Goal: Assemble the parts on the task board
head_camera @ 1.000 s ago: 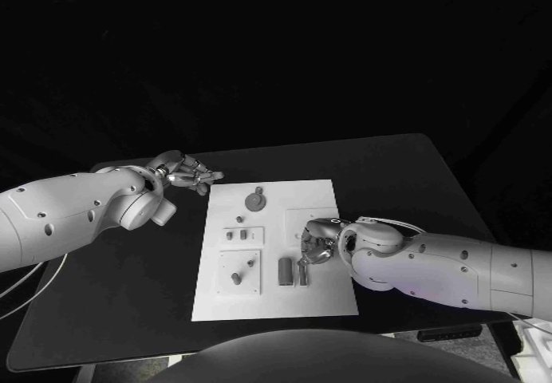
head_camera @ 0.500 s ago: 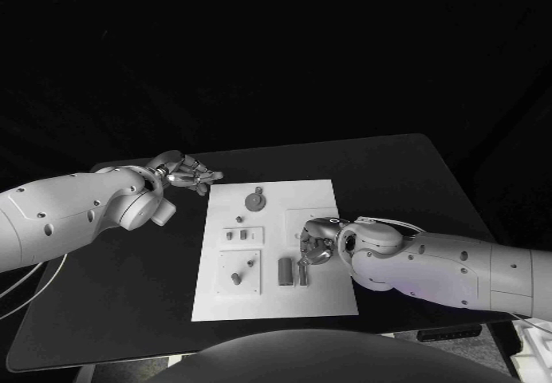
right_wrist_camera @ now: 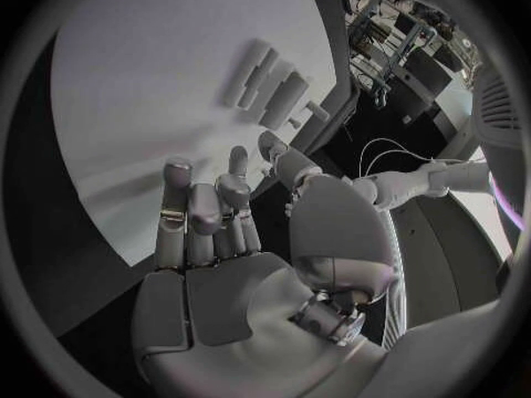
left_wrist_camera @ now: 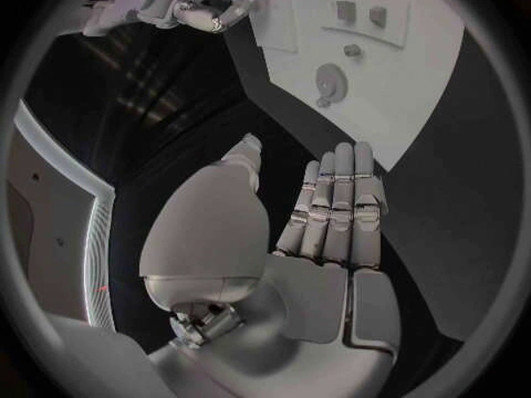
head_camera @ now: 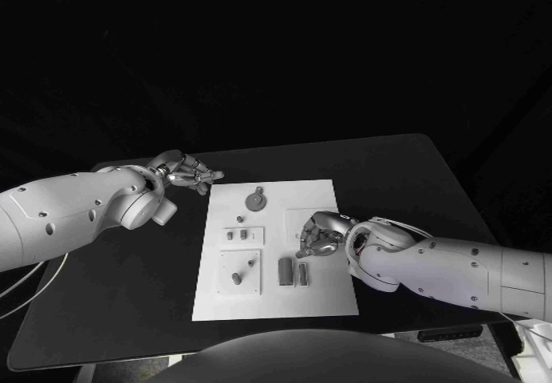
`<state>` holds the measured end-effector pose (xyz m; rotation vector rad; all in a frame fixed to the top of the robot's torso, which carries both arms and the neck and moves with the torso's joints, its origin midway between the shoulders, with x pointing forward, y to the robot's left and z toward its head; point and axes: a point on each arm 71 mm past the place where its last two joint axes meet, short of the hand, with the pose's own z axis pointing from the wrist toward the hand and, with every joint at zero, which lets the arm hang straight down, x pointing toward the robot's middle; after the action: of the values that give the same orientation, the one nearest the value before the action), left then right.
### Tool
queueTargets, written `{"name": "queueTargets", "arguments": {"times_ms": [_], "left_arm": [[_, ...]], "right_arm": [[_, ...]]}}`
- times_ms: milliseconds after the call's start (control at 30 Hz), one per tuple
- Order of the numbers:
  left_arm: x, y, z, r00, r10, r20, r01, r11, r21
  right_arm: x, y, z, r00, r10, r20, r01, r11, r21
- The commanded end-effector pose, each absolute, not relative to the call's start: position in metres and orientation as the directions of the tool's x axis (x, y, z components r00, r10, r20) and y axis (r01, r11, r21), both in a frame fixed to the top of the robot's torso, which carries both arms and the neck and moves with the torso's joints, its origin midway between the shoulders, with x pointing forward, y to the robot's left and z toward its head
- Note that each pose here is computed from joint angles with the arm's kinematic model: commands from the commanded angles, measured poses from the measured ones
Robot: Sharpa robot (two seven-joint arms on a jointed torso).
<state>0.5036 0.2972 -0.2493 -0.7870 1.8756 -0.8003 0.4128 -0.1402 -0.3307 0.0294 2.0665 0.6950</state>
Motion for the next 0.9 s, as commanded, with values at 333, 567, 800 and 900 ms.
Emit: {"name": "queueTargets", "arguments": {"times_ms": [333, 567, 800, 900], "left_arm": [[0.511, 0.303, -0.234, -0.207, -0.846, -0.491, -0.061, 0.512, -0.857], [0.518, 0.299, -0.233, -0.198, -0.893, -0.403, -0.056, 0.421, -0.905], [0.53, 0.297, -0.231, -0.215, -0.926, -0.309, -0.072, 0.331, -0.941], [0.534, 0.299, -0.232, -0.223, -0.938, -0.266, -0.087, 0.291, -0.953]], "right_arm": [[0.441, -0.161, -0.305, -0.565, 0.673, -0.477, 0.059, 0.609, 0.791], [0.5, -0.188, -0.282, -0.545, 0.693, -0.473, -0.054, 0.534, 0.844], [0.546, -0.228, -0.279, -0.415, 0.802, -0.43, -0.028, 0.461, 0.887], [0.554, -0.235, -0.279, -0.385, 0.832, -0.399, -0.016, 0.426, 0.905]]}}
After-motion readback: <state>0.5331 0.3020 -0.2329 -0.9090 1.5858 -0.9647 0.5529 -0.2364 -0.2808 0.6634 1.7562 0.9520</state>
